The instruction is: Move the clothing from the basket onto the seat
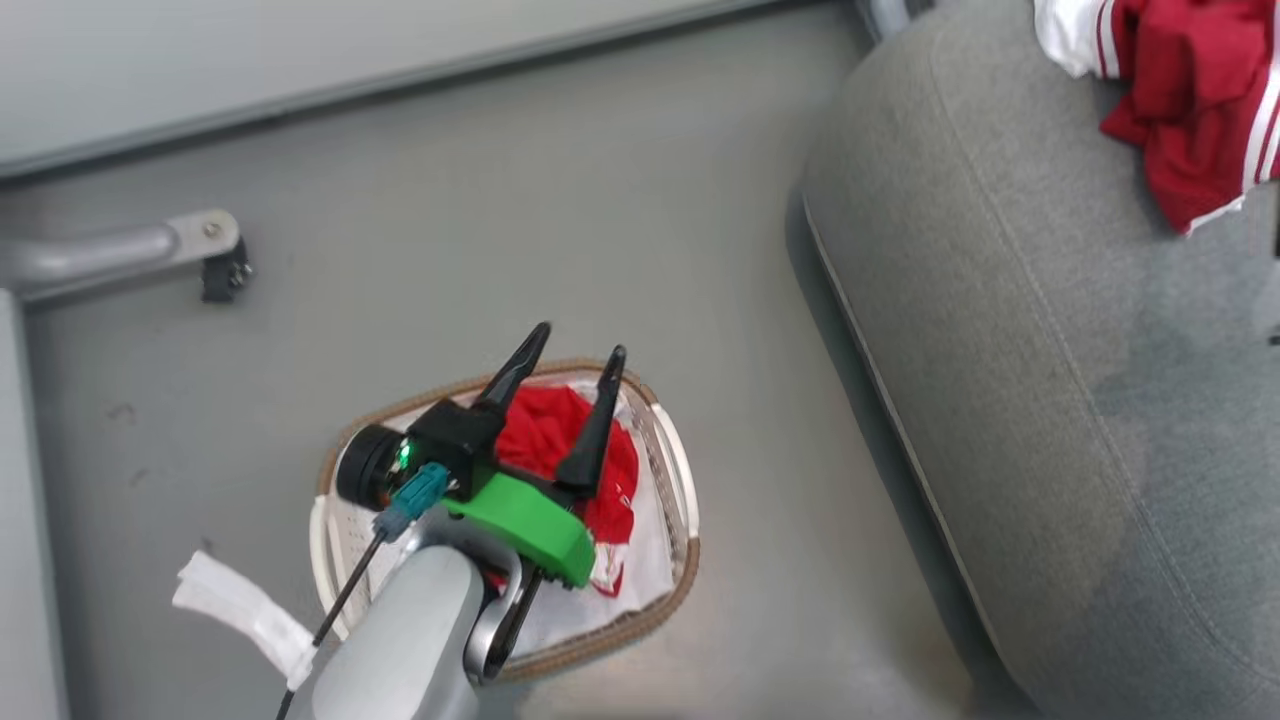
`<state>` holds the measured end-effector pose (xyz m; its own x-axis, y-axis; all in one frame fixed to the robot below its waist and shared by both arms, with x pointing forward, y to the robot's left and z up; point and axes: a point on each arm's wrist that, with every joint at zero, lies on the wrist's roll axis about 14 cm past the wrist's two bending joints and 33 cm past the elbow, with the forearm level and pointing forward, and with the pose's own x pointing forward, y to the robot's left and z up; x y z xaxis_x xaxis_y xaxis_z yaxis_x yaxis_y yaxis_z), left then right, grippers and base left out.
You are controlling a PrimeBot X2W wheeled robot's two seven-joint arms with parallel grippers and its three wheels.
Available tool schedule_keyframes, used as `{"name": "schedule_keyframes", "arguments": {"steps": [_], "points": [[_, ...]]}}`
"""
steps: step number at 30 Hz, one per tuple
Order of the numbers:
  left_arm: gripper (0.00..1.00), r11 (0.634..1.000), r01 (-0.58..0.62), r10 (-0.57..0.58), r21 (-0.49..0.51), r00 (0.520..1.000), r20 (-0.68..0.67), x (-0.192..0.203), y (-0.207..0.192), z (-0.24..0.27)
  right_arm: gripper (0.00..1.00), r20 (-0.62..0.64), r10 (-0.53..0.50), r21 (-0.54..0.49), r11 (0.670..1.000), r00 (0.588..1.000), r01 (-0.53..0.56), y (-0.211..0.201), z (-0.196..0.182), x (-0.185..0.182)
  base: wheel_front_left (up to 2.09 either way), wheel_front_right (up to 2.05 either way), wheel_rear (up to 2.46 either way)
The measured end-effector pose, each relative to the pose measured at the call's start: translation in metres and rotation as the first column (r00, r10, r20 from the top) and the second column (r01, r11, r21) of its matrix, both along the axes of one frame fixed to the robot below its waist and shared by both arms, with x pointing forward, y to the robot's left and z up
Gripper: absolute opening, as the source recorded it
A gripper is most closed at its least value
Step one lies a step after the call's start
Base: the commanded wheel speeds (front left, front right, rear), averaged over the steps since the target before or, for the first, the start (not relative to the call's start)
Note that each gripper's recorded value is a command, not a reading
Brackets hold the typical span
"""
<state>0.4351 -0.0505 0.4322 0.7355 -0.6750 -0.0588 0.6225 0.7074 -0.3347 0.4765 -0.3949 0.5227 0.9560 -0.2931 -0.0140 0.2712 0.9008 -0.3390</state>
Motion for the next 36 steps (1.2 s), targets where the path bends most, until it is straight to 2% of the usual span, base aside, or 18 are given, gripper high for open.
{"name": "schedule_keyframes", "arguments": {"steps": [6,10,15,19,24,29,36], "points": [[1.0,0.99,-0.136,0.135,0.025,0.991,0.014,-0.007,0.04,0.013,1.0,0.029,0.131,0.051,0.99,0.991,-0.132,0.056,0.005,0.0,0.0,0.0,0.0],[1.0,0.967,-0.25,0.249,0.042,0.968,0.022,-0.012,0.075,0.019,1.0,0.072,0.213,0.102,0.97,0.974,-0.219,0.1,0.008,0.0,0.0,0.0,0.0],[1.0,0.914,-0.402,0.402,0.053,0.915,0.01,-0.026,0.127,0.018,1.0,0.154,0.273,0.209,0.93,0.949,-0.302,0.152,0.012,-0.005,0.0,0.0,0.0],[1.0,0.868,-0.492,0.493,0.061,0.87,0.009,-0.04,0.161,0.017,1.0,0.205,0.285,0.286,0.898,0.936,-0.336,0.18,0.011,-0.016,0.0,0.0,0.0],[1.0,0.828,-0.557,0.558,0.06,0.83,0.015,-0.057,0.186,0.019,1.0,0.216,0.326,0.324,0.865,0.92,-0.383,0.212,0.003,-0.036,0.0,0.0,0.0],[1.0,0.799,-0.598,0.598,0.057,0.801,0.024,-0.071,0.203,0.022,1.0,0.196,0.358,0.335,0.85,0.913,-0.406,0.228,-0.009,-0.059,0.0,0.0,0.0],[1.0,0.791,-0.609,0.608,0.06,0.793,0.023,-0.08,0.208,0.02,1.0,0.18,0.349,0.409,0.824,0.919,-0.393,0.231,-0.025,-0.082,0.0,0.0,0.0]]}}
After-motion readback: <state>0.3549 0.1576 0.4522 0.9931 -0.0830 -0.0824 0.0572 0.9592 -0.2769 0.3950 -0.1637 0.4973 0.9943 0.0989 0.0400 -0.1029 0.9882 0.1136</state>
